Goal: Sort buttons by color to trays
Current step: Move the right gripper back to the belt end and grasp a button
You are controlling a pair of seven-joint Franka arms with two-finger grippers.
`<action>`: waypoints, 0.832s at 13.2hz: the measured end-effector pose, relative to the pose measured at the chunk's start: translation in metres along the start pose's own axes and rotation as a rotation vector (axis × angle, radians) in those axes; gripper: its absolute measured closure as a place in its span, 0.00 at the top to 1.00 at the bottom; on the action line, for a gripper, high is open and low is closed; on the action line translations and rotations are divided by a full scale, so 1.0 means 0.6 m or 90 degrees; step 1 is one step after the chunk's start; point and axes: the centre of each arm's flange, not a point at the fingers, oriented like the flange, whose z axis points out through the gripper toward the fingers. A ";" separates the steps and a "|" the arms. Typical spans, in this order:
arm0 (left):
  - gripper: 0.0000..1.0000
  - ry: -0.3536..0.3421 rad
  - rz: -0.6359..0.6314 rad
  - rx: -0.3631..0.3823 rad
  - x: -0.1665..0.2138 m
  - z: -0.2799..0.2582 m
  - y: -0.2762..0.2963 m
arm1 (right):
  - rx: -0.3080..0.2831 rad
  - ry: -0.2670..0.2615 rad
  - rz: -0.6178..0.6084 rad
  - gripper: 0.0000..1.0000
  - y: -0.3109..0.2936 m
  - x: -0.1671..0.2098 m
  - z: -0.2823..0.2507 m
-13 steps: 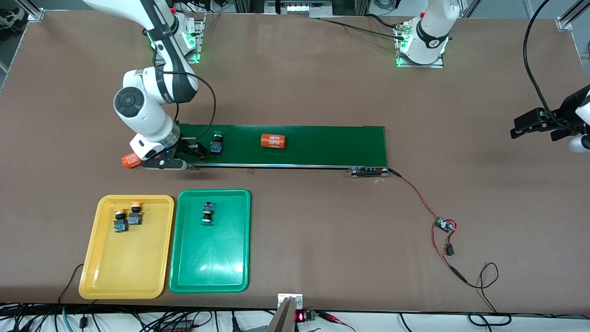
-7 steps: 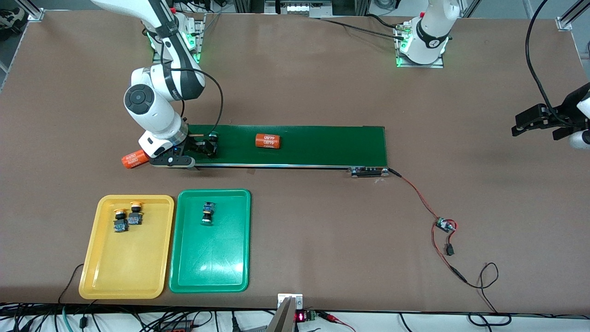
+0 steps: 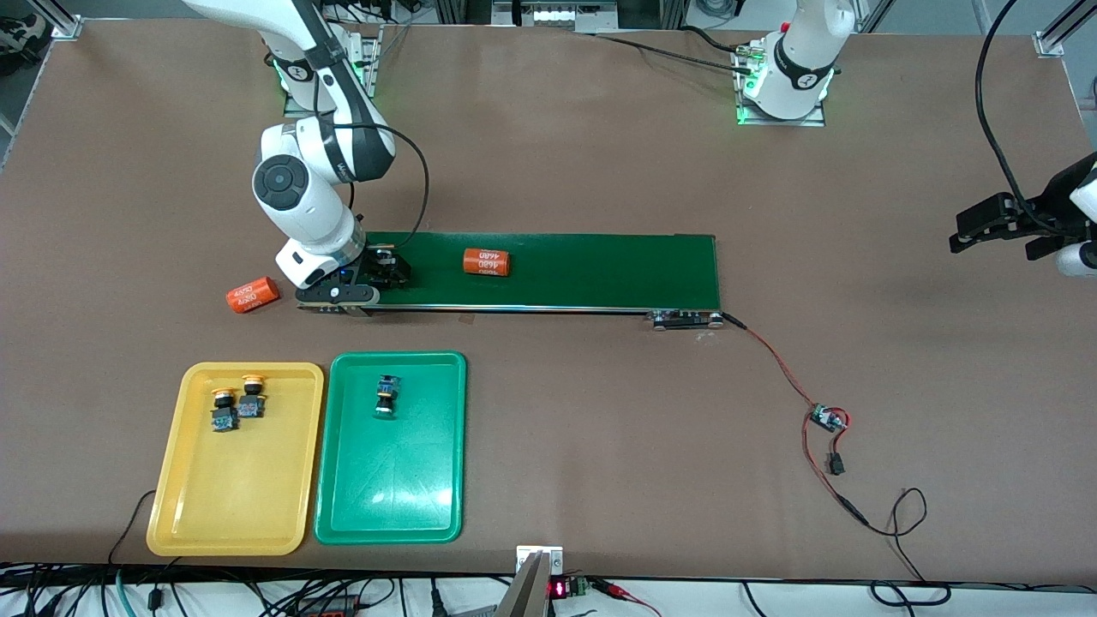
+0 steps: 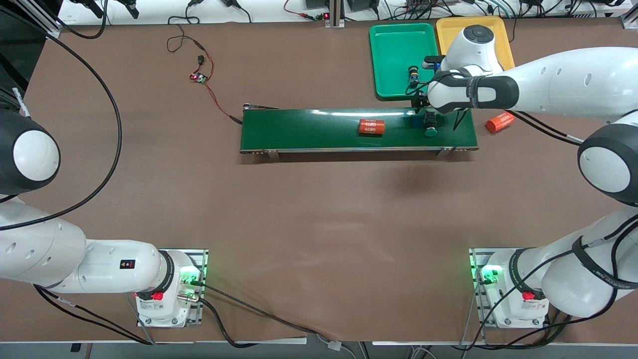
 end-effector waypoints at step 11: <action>1.00 -0.016 -0.014 -0.002 -0.005 0.003 -0.006 | -0.003 0.001 -0.001 0.39 0.019 0.009 0.003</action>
